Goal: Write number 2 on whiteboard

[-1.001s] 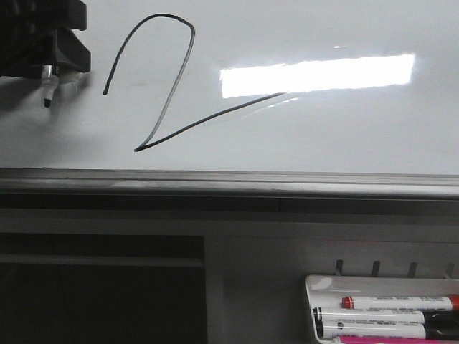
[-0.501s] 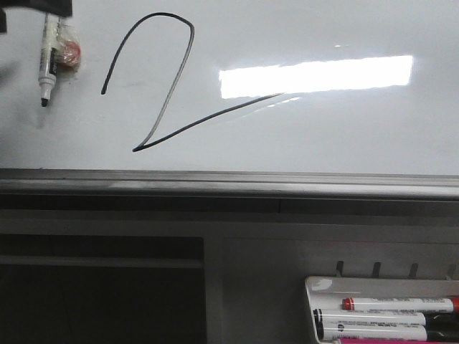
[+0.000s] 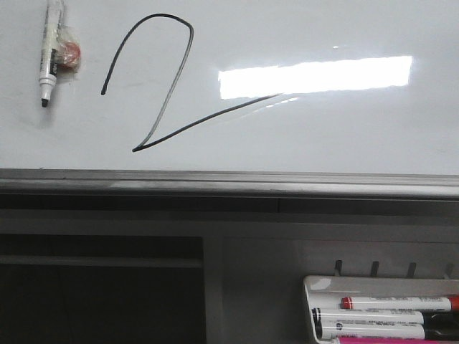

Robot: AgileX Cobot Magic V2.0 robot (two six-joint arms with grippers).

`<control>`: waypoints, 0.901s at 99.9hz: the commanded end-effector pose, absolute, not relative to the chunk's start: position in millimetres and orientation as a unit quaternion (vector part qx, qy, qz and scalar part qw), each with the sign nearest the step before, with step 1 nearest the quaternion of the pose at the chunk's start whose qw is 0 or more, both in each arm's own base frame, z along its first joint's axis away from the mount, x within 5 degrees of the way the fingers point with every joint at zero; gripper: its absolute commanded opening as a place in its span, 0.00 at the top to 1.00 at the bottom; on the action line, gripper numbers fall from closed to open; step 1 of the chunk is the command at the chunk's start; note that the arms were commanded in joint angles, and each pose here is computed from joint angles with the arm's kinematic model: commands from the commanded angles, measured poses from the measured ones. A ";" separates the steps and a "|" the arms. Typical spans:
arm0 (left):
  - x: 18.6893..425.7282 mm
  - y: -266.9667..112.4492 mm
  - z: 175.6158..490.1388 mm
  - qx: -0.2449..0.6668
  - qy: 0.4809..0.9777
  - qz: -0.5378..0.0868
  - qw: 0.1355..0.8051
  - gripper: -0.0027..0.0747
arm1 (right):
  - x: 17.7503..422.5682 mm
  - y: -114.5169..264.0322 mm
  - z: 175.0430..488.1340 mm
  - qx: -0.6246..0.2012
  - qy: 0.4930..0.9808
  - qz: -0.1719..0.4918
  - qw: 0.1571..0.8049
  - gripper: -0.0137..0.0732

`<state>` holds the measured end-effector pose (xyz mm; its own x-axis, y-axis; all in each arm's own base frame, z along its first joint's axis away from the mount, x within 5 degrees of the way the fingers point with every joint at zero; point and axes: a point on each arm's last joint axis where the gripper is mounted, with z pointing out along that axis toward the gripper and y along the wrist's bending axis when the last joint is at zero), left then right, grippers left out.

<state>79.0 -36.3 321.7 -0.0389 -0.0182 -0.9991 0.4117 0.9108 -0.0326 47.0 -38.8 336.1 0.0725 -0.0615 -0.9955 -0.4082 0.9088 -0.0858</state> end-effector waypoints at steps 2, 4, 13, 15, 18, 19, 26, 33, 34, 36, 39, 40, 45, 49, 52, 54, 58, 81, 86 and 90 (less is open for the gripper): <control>66.5 -28.7 319.7 0.123 0.676 -0.149 0.711 0.99 | 44.6 -42.8 321.3 -0.176 0.644 0.112 0.736 0.92; 65.7 -28.3 318.0 0.124 0.676 -0.147 0.712 0.99 | 45.8 -43.6 318.4 -0.172 0.654 0.103 0.730 0.92; 61.6 -27.0 309.3 0.130 0.675 -0.141 0.712 0.99 | 52.3 -34.1 308.6 -0.187 0.681 0.076 0.704 0.92; 61.4 -26.9 309.2 0.130 0.675 -0.141 0.713 0.99 | 52.6 -32.7 308.3 -0.190 0.680 0.076 0.704 0.92; 60.9 -26.8 307.8 0.130 0.675 -0.141 0.713 0.99 | 53.0 -30.9 308.2 -0.194 0.679 0.077 0.704 0.92; 60.7 -26.7 307.2 0.130 0.675 -0.141 0.712 0.99 | 53.4 -30.1 307.8 -0.196 0.680 0.075 0.703 0.92; 60.7 -26.8 307.2 0.130 0.675 -0.142 0.712 0.99 | 53.5 -28.7 308.4 -0.199 0.678 0.077 0.703 0.92; 60.7 -26.8 307.2 0.130 0.675 -0.142 0.712 0.99 | 53.3 -29.5 308.4 -0.198 0.678 0.077 0.704 0.93; 60.7 -26.8 307.2 0.130 0.675 -0.142 0.712 0.99 | 53.3 -29.5 308.4 -0.198 0.678 0.077 0.704 0.93; 60.7 -26.8 307.2 0.130 0.675 -0.142 0.712 0.99 | 53.3 -29.5 308.4 -0.198 0.678 0.077 0.704 0.92; 60.7 -26.8 307.2 0.130 0.675 -0.142 0.712 0.99 | 53.3 -29.6 308.3 -0.198 0.678 0.076 0.704 0.93; 60.7 -26.8 307.2 0.130 0.675 -0.142 0.712 0.99 | 53.3 -29.6 308.3 -0.198 0.678 0.076 0.704 0.93; 60.7 -26.8 307.2 0.130 0.675 -0.142 0.712 0.99 | 53.3 -29.6 308.3 -0.198 0.678 0.076 0.704 0.92; 60.7 -26.8 307.2 0.130 0.675 -0.142 0.712 0.99 | 53.3 -29.6 308.3 -0.198 0.678 0.076 0.704 0.93; 60.7 -26.8 307.2 0.130 0.675 -0.142 0.712 0.99 | 53.3 -29.6 308.3 -0.198 0.678 0.076 0.704 0.93; 60.7 -26.8 307.2 0.130 0.675 -0.142 0.712 0.99 | 53.3 -29.6 308.3 -0.198 0.678 0.076 0.704 0.92; 60.7 -26.8 307.2 0.130 0.675 -0.142 0.712 0.99 | 53.3 -29.6 308.3 -0.198 0.678 0.076 0.704 0.92; 60.7 -26.8 307.2 0.130 0.675 -0.142 0.712 0.99 | 53.3 -29.6 308.3 -0.198 0.678 0.076 0.704 0.92; 60.7 -26.8 307.2 0.130 0.675 -0.142 0.712 0.99 | 53.3 -29.6 308.3 -0.198 0.678 0.076 0.704 0.92; 61.7 -26.5 304.0 0.125 0.674 -0.142 0.714 0.99 | 53.3 -29.6 308.3 -0.198 0.678 0.076 0.704 0.92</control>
